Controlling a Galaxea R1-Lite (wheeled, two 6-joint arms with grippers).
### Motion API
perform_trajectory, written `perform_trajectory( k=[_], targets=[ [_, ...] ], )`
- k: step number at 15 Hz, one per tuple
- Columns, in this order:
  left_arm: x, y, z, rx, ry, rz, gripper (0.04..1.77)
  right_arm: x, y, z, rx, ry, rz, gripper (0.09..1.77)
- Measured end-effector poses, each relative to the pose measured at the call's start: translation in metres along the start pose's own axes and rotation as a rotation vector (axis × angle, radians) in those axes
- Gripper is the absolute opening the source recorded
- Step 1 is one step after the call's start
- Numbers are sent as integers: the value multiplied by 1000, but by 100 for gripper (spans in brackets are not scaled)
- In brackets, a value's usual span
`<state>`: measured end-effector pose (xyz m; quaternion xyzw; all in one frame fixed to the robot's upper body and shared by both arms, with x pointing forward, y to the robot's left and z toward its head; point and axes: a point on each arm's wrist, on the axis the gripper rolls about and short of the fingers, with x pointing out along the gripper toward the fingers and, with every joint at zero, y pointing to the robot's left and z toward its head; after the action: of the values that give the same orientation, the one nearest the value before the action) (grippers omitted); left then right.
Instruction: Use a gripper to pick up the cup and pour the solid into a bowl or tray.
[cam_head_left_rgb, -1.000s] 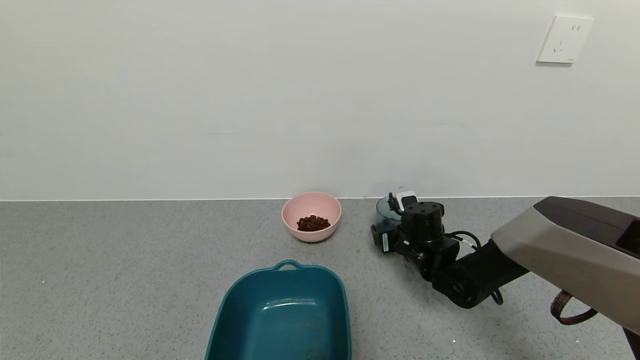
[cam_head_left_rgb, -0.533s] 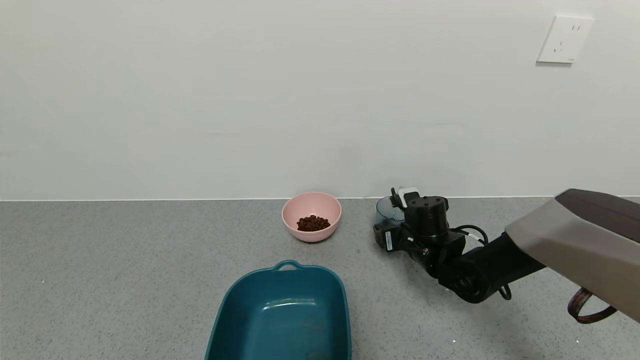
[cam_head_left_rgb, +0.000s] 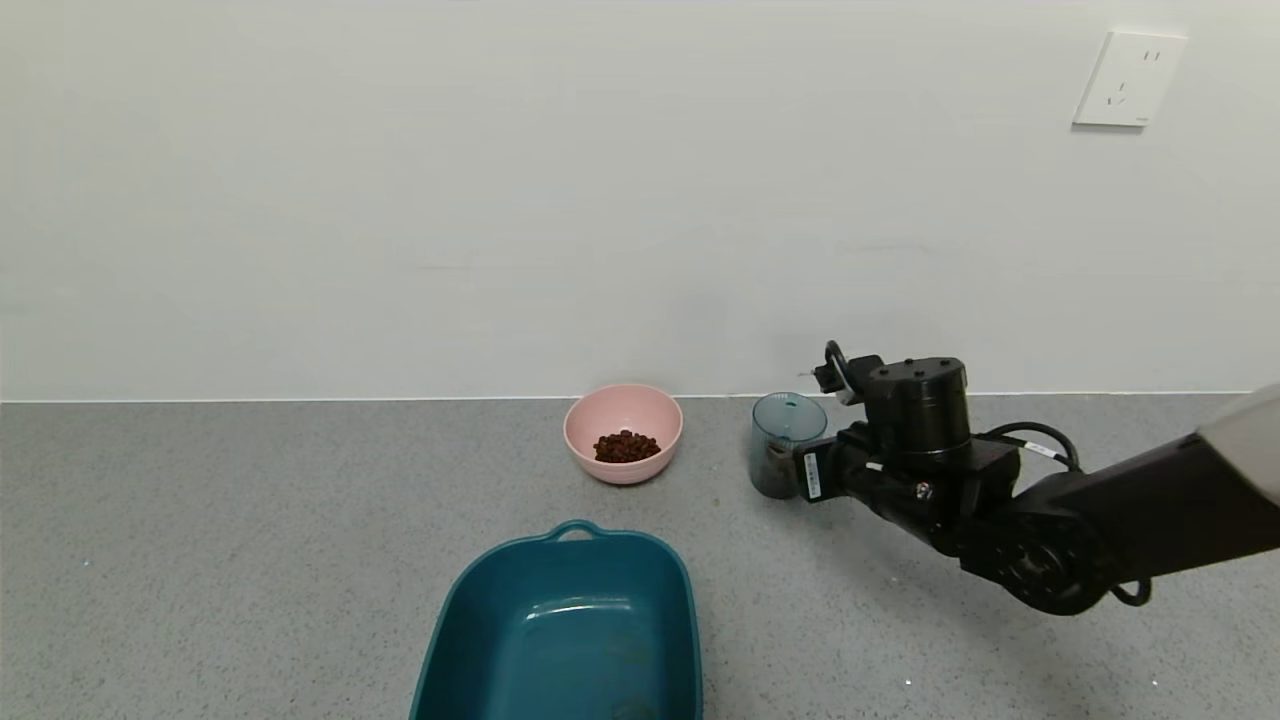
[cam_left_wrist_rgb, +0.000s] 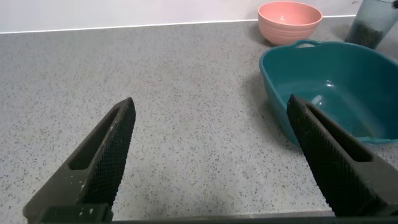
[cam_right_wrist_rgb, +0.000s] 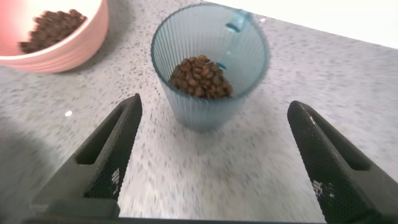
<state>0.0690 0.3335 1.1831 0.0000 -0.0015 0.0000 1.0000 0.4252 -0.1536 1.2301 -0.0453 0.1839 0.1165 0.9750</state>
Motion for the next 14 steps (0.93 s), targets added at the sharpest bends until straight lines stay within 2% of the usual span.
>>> perform_trajectory(
  k=[4, 7, 11, 14],
  targets=[
    [0, 0, 0, 0, 0, 0, 175, -59, -12, 15, -4, -3, 9, 170],
    [0, 0, 0, 0, 0, 0, 175, -112, -18, 17, -17, 2, 35, 170],
    [0, 0, 0, 0, 0, 0, 175, -176, -26, 1, -48, 29, 54, 170],
    [0, 0, 0, 0, 0, 0, 175, -214, -37, -10, -47, -3, 60, 170]
  ],
)
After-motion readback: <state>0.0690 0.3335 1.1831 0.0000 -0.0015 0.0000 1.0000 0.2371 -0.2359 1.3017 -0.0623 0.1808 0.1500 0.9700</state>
